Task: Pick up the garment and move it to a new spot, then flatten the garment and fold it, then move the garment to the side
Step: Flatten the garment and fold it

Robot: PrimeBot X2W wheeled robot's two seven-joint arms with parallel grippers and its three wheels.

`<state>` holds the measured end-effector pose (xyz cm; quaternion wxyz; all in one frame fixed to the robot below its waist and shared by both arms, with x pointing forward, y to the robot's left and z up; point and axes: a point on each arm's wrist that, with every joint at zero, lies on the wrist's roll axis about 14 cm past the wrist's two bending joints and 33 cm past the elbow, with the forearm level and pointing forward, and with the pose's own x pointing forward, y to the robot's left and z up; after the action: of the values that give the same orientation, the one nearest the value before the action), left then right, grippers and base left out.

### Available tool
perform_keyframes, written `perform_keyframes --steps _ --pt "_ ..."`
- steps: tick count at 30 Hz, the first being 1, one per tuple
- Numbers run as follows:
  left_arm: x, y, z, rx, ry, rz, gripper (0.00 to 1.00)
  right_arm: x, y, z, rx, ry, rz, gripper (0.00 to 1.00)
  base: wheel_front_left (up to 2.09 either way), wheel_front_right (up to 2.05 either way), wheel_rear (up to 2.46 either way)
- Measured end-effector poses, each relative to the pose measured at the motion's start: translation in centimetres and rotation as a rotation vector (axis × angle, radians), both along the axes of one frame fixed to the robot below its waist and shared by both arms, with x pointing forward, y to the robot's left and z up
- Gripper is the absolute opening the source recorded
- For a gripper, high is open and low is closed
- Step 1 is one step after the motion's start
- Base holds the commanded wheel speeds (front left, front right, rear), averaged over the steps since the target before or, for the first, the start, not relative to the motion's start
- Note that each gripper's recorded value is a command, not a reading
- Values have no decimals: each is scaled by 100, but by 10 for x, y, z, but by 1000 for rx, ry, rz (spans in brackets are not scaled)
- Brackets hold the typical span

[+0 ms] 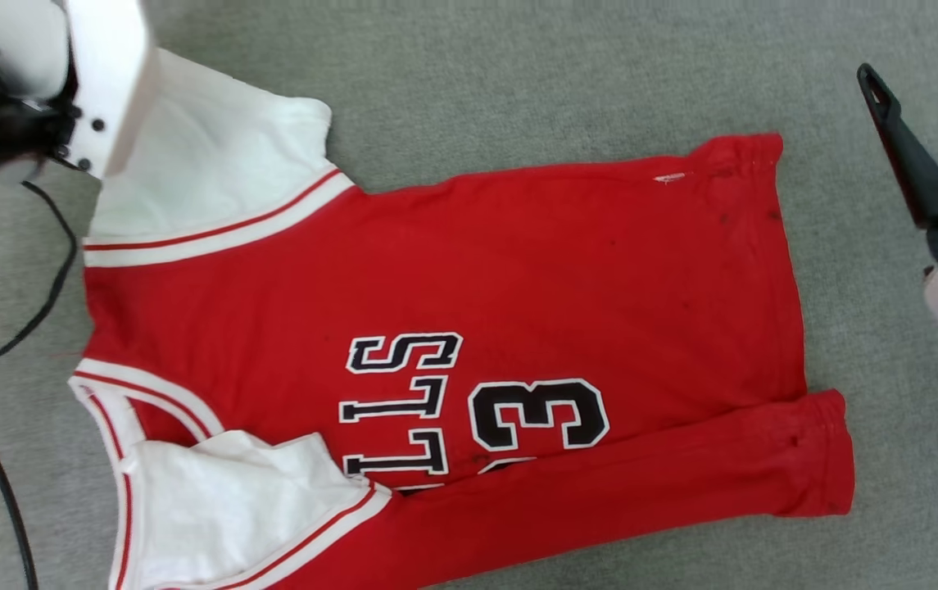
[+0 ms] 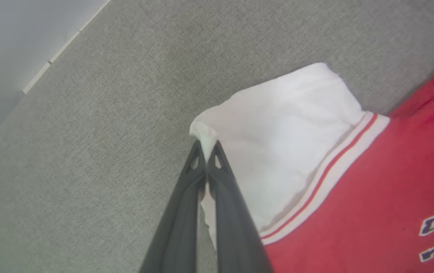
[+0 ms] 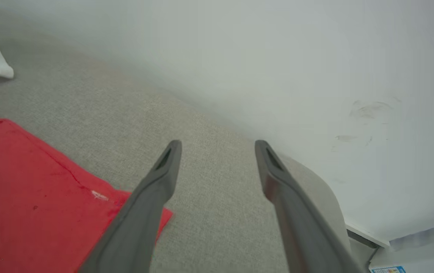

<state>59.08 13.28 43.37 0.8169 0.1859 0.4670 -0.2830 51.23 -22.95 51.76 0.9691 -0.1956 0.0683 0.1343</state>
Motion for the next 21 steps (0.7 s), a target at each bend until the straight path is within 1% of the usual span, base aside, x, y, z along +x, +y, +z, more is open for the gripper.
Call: perform_keyframes --steps 1,4,8,11,15,21 --pt "-2 -1 6 -1 -16 -11 0 2 0 0 -30 46 7 100 0 0 0" --pt "-8 -3 22 -36 -51 -22 0 7 4 -9 -57 222 24 100 0 0 0" --pt "-20 -1 27 -18 -66 -53 0 10 4 -26 -121 450 27 100 0 0 0" --pt "-26 1 26 -12 -70 -72 0 6 3 -48 -165 626 25 100 0 0 0" --pt "-27 1 24 -19 -82 -83 0 6 3 -76 -177 804 9 100 0 0 0" --pt "-28 3 15 -19 -83 -92 0 0 19 -124 -158 999 24 100 0 0 0"
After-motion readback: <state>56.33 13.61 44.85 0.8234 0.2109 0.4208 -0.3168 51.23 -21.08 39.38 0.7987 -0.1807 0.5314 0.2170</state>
